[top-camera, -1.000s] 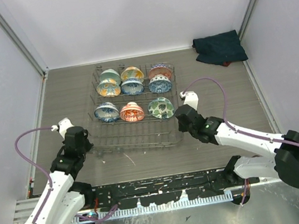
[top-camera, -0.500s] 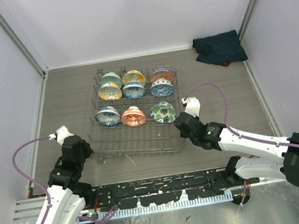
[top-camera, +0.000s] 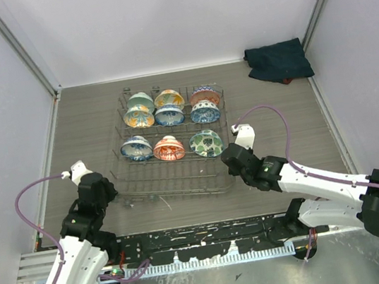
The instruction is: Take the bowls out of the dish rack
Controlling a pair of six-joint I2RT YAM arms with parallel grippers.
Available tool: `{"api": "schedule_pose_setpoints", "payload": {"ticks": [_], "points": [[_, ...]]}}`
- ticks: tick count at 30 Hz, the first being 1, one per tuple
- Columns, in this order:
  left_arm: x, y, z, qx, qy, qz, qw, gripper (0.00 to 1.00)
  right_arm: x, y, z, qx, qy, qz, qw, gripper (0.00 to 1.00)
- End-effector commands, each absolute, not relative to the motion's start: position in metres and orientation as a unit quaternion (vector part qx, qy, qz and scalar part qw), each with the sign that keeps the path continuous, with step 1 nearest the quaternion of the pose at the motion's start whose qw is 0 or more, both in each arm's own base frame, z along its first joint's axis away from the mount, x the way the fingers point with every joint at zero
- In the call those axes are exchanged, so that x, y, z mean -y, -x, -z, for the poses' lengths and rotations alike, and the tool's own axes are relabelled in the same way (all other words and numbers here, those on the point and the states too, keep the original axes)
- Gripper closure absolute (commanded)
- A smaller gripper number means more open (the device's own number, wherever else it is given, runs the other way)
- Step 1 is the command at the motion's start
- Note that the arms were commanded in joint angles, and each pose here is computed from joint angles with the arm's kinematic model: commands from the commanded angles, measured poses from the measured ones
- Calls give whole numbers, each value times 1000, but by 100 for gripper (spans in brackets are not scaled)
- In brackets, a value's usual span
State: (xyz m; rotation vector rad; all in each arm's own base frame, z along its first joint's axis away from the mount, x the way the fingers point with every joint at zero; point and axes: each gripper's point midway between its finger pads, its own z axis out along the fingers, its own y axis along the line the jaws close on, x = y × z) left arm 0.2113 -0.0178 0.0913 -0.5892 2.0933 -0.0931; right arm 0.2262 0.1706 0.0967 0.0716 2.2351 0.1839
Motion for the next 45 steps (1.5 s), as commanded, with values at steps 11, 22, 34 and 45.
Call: {"api": "schedule_pose_setpoints", "payload": {"ticks": [11, 22, 34, 45], "points": [[31, -235, -118, -809, 272, 101, 511, 100, -162, -212, -102, -901, -22, -69, 428, 99], [42, -236, -117, -809, 268, 122, 509, 100, -149, -211, -103, -899, -32, -48, 434, 100], [54, -237, -114, -813, 260, 135, 504, 100, -143, -210, -103, -897, -37, -38, 438, 100], [46, -235, -117, -807, 265, 120, 514, 80, -141, -212, -107, -893, -42, -37, 446, 77]]}}
